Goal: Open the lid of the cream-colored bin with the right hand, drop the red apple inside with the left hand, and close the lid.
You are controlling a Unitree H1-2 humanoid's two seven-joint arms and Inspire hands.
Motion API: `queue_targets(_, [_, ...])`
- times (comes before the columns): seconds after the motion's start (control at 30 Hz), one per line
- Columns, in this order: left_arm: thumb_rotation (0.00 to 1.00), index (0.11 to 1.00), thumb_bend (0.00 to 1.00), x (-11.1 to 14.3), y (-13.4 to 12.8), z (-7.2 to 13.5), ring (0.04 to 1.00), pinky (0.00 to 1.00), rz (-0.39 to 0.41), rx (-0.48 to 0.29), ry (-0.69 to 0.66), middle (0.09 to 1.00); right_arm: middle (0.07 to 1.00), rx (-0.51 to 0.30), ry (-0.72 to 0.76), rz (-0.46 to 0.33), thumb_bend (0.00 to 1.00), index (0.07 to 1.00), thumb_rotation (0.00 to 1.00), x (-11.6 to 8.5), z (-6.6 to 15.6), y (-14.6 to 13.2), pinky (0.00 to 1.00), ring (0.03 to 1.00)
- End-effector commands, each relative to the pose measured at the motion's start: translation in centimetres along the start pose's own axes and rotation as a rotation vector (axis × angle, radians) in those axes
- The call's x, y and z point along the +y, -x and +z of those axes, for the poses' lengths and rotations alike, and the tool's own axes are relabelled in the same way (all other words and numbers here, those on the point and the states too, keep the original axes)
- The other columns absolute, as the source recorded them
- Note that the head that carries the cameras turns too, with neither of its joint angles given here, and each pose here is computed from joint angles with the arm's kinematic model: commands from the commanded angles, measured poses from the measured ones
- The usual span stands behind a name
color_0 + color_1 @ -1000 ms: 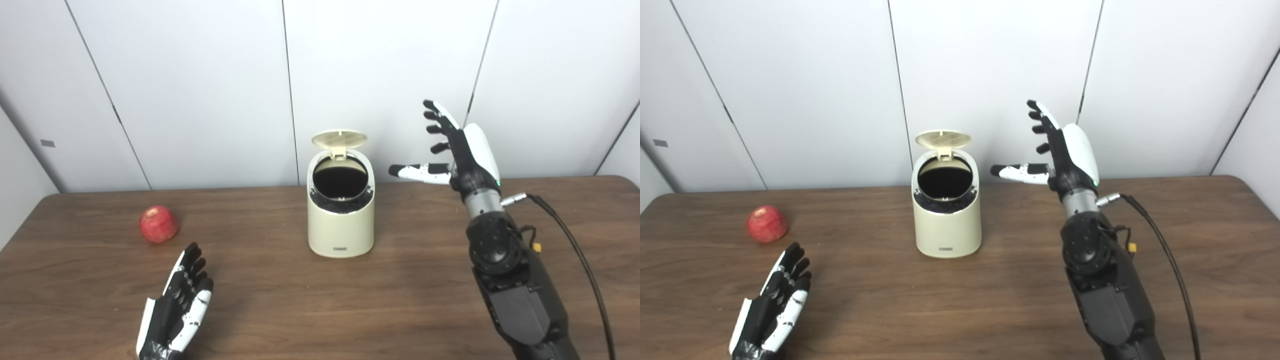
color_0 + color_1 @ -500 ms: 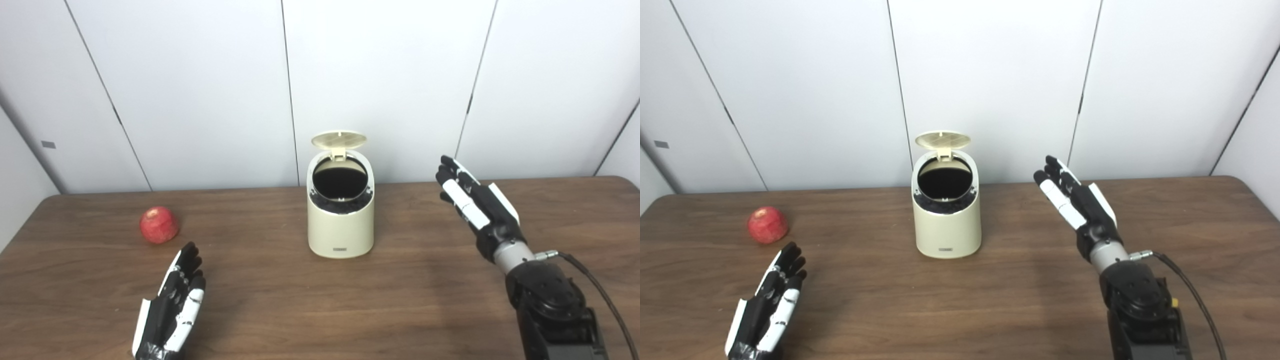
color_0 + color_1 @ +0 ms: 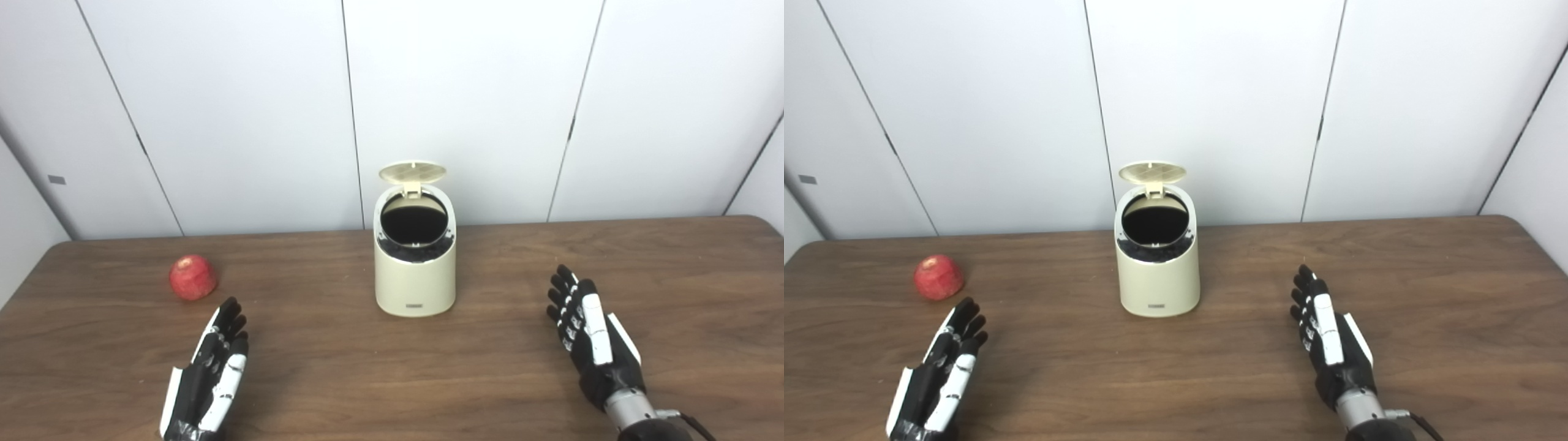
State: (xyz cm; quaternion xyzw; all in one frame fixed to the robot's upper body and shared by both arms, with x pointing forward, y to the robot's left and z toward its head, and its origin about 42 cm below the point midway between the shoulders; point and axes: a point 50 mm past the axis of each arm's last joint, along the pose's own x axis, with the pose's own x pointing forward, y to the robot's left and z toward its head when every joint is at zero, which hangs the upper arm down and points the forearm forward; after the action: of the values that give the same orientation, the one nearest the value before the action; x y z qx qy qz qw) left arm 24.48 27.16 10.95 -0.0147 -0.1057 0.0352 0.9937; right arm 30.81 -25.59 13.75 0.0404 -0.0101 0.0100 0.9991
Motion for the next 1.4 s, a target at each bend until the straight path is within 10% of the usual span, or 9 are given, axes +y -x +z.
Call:
queue_targets(0.0, [0.53,0.944,0.42,0.3,2.4,-2.6,0.926,0.89,0.036,0.1,0.019,0.939,1.0,-0.096,-0.018,-0.011,0.61,1.0,1.0,-0.4,1.1,-0.2,1.0,1.0])
queue_targets(0.53, [0.41,0.938,0.6,-0.5,1.9,-0.1,0.855,0.77,0.111,0.032,-0.055,0.903,0.986,-0.136,-0.044,0.005,0.59,0.988,1.0,-2.9,1.0,0.6,1.0,0.996])
queue_targets(0.87, [0.21,0.874,0.73,4.2,-1.2,3.1,0.74,0.66,0.308,0.004,-0.464,0.798,0.937,-0.138,-0.007,0.012,0.7,0.936,0.98,-2.6,1.6,0.7,0.85,0.944])
queue_targets(1.37, [0.24,0.873,0.86,10.0,-10.0,7.0,0.804,0.66,0.362,0.154,-0.93,0.865,0.894,-0.178,0.046,-0.007,0.7,0.905,0.93,-1.7,1.9,0.7,0.75,0.892])
